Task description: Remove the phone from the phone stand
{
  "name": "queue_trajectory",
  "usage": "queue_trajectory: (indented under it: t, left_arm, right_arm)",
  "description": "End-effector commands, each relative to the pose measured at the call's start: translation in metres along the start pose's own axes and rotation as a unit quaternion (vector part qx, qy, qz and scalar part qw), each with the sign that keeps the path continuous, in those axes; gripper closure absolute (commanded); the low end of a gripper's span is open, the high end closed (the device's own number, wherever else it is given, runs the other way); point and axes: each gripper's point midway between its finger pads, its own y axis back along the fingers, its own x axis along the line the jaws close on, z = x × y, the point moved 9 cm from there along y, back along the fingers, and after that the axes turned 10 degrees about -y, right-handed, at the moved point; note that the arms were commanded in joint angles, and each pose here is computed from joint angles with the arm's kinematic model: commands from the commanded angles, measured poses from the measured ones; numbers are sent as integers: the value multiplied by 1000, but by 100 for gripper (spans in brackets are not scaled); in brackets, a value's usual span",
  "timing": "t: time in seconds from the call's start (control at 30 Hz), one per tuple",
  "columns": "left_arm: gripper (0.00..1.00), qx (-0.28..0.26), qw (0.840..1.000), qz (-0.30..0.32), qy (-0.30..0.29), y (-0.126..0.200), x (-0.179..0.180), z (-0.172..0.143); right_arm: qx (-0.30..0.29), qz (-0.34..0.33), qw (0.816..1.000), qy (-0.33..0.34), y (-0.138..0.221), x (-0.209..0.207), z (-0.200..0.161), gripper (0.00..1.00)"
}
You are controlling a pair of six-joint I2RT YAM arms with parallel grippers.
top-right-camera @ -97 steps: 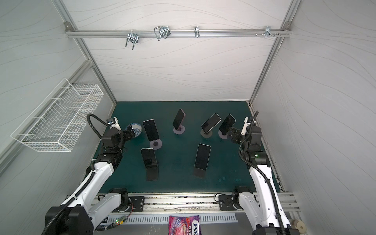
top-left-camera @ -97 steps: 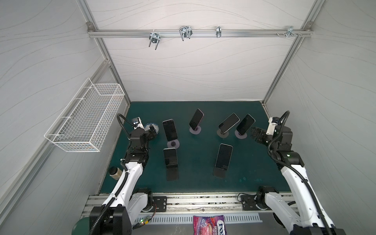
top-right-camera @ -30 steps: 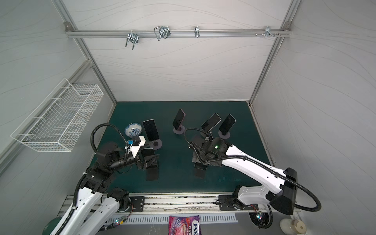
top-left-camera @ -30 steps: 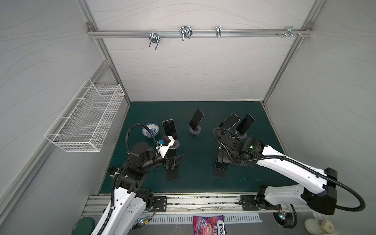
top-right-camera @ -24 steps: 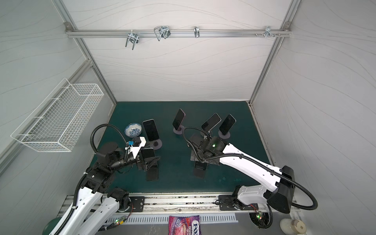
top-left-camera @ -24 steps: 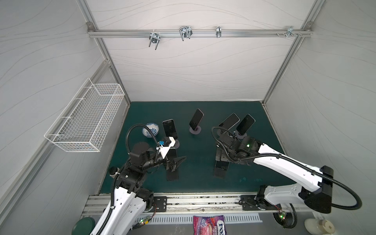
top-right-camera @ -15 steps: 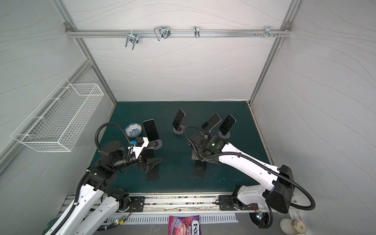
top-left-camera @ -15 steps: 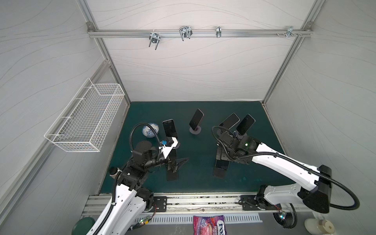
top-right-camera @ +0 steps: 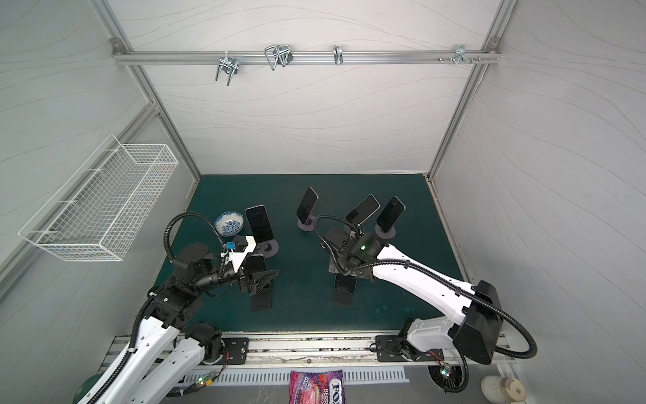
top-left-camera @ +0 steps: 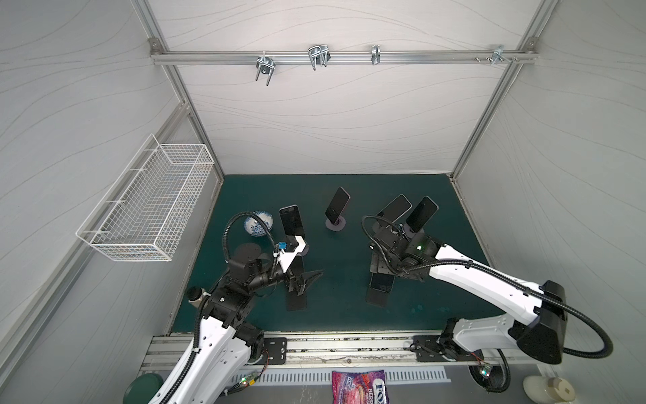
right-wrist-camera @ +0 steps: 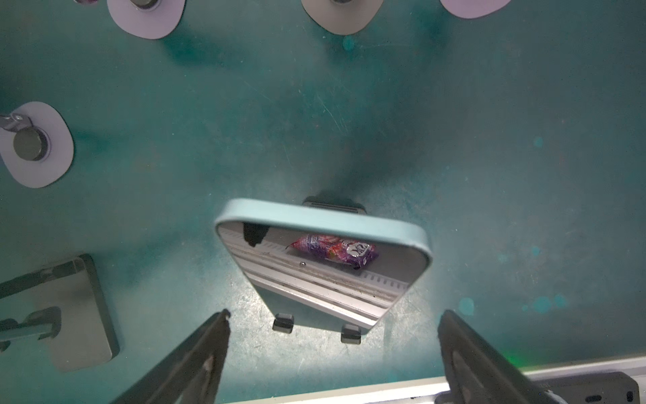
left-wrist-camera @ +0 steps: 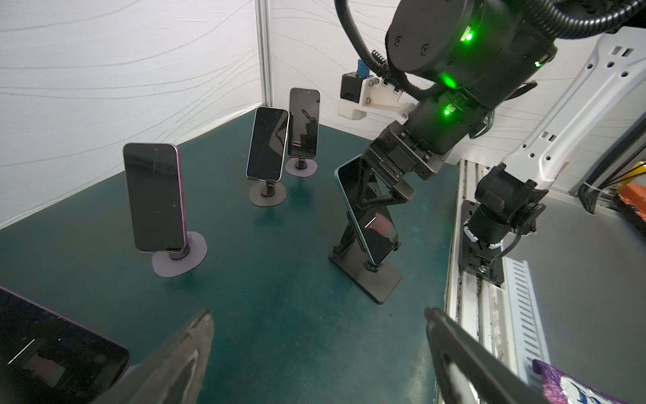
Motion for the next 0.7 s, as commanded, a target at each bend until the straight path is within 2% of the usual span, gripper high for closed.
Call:
queue_trajectory:
  t: [0.0,0.67]
  left_arm:
    - [5,-22,999,18,-37,4,0,8]
    - [5,-21,998,36,-43,6,1,6]
  right_arm:
    - [-14,-7,1000,-9,-2,2,5,7]
    - [-23,-19,999,-16,-15,4,8,9]
